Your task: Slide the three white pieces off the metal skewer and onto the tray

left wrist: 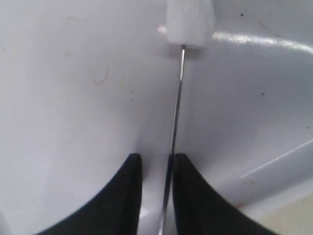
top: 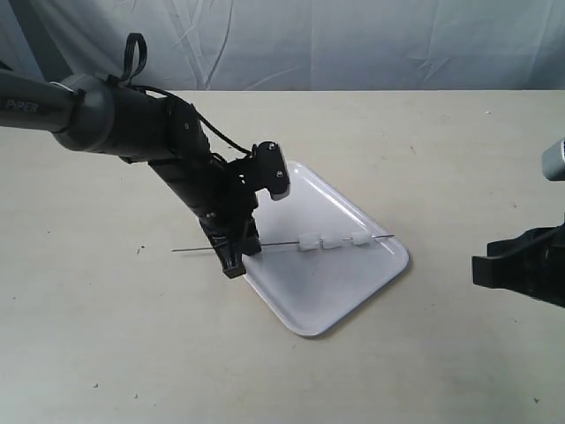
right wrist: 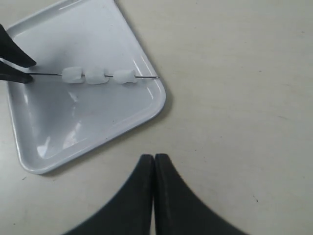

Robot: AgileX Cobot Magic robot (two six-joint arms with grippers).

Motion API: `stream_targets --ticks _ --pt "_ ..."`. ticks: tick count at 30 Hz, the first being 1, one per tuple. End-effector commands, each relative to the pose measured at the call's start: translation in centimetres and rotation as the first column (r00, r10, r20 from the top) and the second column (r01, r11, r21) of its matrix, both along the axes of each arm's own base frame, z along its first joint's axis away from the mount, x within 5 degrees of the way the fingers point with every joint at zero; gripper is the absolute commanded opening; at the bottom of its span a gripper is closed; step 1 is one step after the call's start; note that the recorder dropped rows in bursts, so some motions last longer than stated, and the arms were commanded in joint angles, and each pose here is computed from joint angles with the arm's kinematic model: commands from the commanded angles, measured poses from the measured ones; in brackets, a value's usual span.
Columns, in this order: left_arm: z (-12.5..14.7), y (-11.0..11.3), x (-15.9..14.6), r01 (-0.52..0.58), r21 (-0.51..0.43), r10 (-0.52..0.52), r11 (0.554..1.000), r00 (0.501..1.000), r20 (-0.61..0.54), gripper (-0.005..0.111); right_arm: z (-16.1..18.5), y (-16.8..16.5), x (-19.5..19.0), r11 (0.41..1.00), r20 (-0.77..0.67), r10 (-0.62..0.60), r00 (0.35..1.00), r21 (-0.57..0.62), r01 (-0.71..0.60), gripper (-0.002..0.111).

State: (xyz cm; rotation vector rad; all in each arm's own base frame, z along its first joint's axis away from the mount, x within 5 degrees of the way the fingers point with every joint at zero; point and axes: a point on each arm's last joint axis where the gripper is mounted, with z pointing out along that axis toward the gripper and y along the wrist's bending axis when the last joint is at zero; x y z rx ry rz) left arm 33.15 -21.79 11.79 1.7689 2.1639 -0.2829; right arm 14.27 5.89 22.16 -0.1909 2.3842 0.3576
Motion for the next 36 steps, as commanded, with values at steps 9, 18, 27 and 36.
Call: stream_targets --ticks 9,18,27,36 --pt "0.7 1.0 0.7 -0.309 0.063 0.315 0.949 0.939 -0.140 0.000 0.4 0.1 0.4 1.000 0.047 0.001 0.999 0.007 -0.001 0.001" --pt "10.7 3.6 0.0 -0.582 -0.226 0.491 0.781 0.796 -0.353 0.000 1.8 0.3 1.5 0.991 0.209 -0.080 0.975 0.123 0.055 0.001" --pt "15.8 5.2 -5.3 -0.646 -0.365 0.446 0.671 0.744 -0.497 0.000 6.2 4.6 1.7 0.966 0.312 0.087 0.946 0.204 -0.156 0.001" --pt "11.8 7.8 -11.9 -0.837 -0.340 0.535 0.428 0.538 -0.651 0.000 4.6 10.1 6.4 0.965 0.157 0.175 0.972 0.169 -0.201 0.001"
